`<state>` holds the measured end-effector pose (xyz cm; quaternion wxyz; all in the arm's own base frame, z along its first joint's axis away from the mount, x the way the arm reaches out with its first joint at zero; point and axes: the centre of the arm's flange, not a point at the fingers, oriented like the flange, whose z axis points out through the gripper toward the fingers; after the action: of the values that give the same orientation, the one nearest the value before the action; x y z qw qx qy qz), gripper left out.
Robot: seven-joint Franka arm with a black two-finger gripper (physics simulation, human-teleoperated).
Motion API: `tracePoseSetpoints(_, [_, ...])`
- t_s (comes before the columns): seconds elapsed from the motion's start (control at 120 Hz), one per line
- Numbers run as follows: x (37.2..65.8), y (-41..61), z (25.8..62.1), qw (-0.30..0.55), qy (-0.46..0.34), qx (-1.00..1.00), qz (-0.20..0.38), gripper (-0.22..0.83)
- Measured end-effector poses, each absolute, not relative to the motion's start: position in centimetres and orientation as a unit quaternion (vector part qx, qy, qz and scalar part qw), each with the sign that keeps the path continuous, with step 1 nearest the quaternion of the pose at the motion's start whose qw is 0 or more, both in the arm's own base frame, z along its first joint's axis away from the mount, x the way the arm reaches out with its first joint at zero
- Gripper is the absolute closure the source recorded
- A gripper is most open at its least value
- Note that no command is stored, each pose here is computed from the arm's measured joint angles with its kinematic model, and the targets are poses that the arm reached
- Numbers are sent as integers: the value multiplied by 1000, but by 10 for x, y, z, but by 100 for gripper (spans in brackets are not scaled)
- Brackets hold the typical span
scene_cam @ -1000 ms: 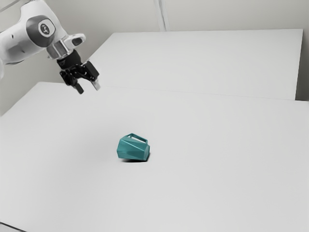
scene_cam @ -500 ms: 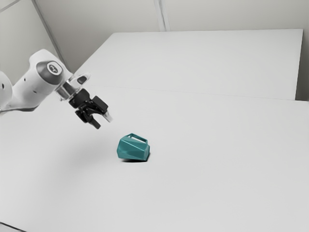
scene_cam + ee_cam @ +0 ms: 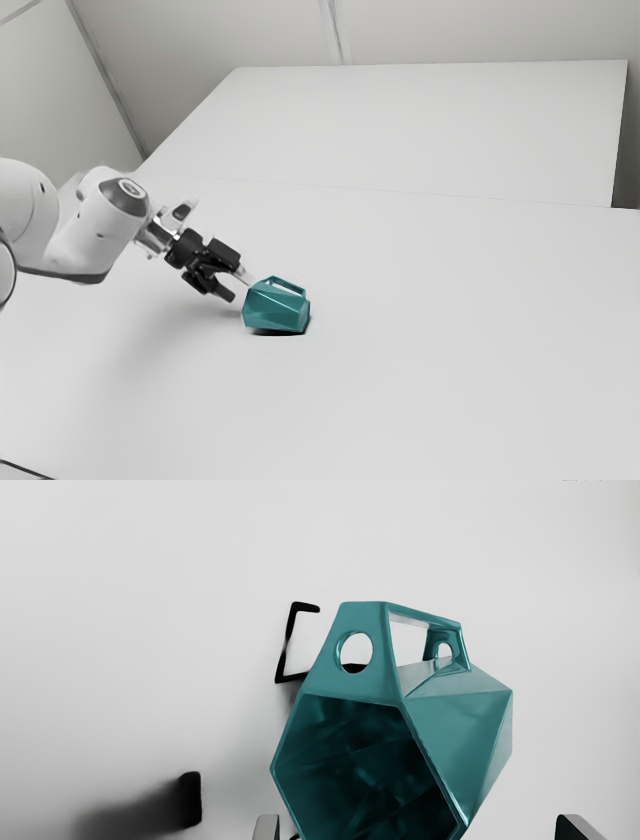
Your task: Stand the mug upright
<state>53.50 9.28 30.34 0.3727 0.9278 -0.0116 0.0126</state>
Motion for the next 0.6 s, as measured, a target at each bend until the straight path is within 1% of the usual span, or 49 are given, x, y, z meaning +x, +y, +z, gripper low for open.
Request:
tracePoseSetpoints(0.467, [534,65,284,440,-45,896,38,0])
tracePoseSetpoints(0.5, [533,64,282,443,-45,895,39,4])
tracePoseSetpoints(0.533, [532,63,281,446,-46,893,41,9])
tracePoseSetpoints(0.6, [531,62,280,450,-49,891,44,25])
